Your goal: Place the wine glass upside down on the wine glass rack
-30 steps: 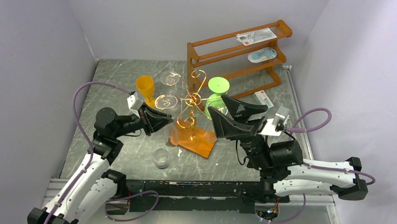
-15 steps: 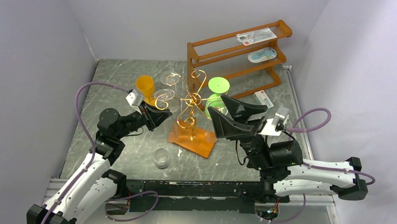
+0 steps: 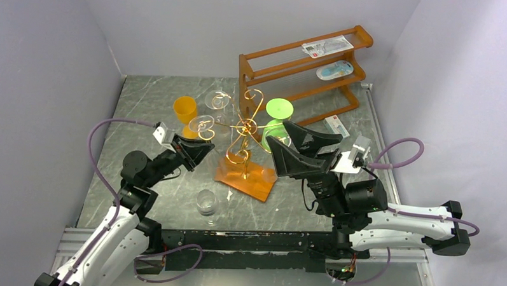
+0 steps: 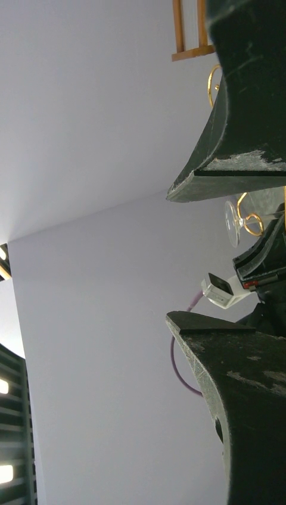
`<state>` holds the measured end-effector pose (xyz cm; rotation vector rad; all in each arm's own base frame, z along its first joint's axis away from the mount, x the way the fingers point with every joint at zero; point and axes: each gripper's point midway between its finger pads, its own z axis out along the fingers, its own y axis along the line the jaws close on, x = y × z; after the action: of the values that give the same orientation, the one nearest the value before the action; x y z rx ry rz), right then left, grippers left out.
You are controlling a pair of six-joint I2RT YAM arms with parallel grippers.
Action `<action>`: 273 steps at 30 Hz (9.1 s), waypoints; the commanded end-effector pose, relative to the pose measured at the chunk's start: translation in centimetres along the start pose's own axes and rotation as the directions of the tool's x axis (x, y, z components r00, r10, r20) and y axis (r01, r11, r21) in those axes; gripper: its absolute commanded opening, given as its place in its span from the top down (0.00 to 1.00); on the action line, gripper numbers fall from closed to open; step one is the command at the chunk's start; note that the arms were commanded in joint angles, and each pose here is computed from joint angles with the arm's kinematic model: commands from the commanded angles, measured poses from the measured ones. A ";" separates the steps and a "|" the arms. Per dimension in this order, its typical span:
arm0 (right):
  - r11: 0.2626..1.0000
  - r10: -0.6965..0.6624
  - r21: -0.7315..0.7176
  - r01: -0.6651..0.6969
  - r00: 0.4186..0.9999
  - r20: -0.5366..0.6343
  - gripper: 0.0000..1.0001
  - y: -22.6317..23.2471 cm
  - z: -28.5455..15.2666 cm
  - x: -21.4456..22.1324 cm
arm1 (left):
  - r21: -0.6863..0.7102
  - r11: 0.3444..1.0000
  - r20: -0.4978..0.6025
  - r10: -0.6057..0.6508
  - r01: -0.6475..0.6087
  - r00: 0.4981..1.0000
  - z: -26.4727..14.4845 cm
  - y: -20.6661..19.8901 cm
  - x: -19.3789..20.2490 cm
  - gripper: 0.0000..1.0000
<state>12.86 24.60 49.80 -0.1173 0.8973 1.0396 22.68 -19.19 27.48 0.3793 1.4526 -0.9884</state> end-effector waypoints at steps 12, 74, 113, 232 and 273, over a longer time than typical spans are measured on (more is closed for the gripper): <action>1.000 -0.005 0.020 0.005 1.000 -0.010 0.29 -0.3 0.0 0.1 | 0.093 0.989 0.135 0.098 -0.111 0.986 -0.9 -2.2 -1.1 0.95; 0.853 -0.494 -0.521 0.025 0.362 -0.791 0.29 7.4 -6.9 19.2 | -0.606 0.795 0.202 0.150 0.003 0.968 -12.9 -0.6 -17.8 0.04; 0.890 -0.415 -0.420 0.176 -0.066 -0.908 1.00 4.6 -13.8 34.5 | -0.579 0.815 0.273 0.196 -0.001 0.942 -12.3 -2.7 -23.2 0.04; 0.951 0.284 -0.213 -0.224 0.906 0.315 1.00 11.4 8.4 3.4 | 0.530 0.797 0.422 -0.544 0.290 0.725 -5.8 -16.3 -27.5 0.64; 0.957 0.282 -0.080 -0.277 0.958 0.049 0.33 5.9 3.7 3.3 | 0.153 0.987 0.388 -0.009 -0.055 0.922 -7.2 -16.1 -26.7 0.95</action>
<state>10.12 32.24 53.09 0.0026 0.7161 1.3857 11.31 -13.63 58.97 0.1308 0.8893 -1.2423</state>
